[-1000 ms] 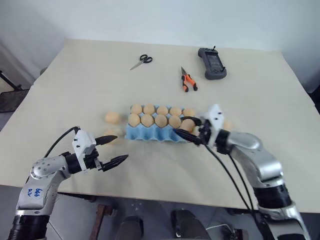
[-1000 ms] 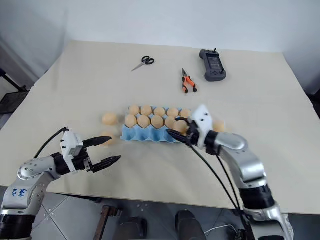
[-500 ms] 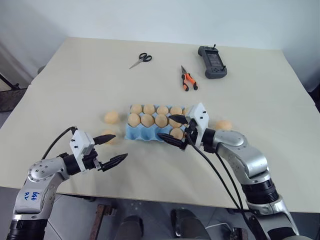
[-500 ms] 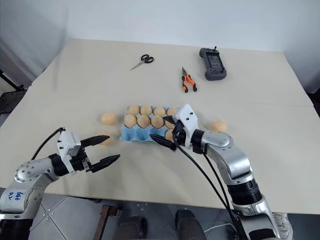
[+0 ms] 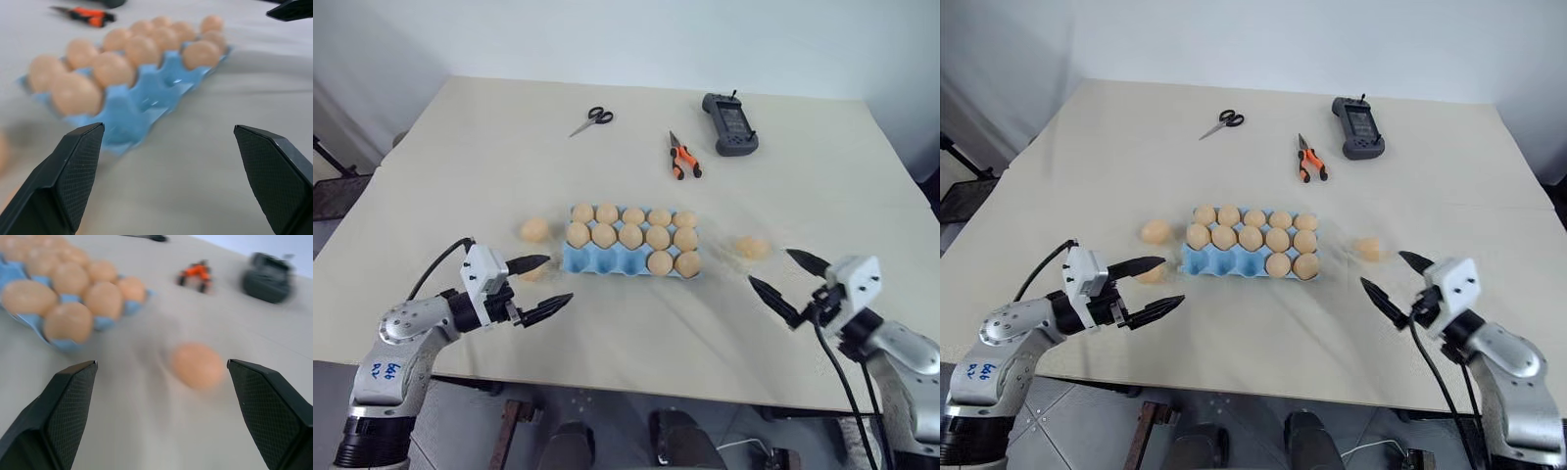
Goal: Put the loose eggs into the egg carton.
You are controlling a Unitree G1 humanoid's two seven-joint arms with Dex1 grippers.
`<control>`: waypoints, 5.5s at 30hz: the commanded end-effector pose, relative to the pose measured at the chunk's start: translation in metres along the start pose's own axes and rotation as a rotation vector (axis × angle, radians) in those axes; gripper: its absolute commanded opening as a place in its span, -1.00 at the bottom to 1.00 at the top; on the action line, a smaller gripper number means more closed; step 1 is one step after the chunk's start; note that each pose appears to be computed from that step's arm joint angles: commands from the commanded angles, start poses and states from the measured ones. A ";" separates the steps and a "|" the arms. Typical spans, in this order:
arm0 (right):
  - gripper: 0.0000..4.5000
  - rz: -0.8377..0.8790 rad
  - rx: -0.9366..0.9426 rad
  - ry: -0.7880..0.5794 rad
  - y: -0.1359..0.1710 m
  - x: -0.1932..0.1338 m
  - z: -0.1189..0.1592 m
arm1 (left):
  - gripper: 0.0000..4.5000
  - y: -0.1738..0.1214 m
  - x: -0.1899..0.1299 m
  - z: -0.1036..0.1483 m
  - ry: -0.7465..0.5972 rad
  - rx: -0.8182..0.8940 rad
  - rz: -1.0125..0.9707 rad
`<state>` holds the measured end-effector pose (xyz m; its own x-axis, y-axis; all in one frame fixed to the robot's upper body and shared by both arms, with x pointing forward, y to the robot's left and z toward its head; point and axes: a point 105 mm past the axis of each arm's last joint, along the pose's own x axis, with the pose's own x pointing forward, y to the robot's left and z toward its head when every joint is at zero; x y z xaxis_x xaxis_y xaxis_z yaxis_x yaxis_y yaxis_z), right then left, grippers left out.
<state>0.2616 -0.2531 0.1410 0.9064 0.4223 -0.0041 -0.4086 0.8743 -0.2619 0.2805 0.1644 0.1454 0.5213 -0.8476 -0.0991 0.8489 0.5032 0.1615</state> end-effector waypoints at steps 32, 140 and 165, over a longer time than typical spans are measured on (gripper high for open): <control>0.80 0.138 0.095 0.148 -0.016 0.119 -0.025 | 1.00 -0.021 0.019 0.007 -0.051 0.024 -0.083; 1.00 0.591 -0.037 -0.153 0.100 0.034 0.051 | -0.44 0.033 0.085 0.001 -0.086 0.023 0.119; 1.00 0.649 -0.039 -0.206 0.108 0.043 0.056 | 0.95 0.056 -0.061 -0.006 -0.110 0.048 0.559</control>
<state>0.2533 -0.1290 0.1573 0.4587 0.8881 -0.0292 -0.8608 0.4360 -0.2626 0.3035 0.2335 0.1387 0.8584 -0.5097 0.0576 0.4924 0.8503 0.1856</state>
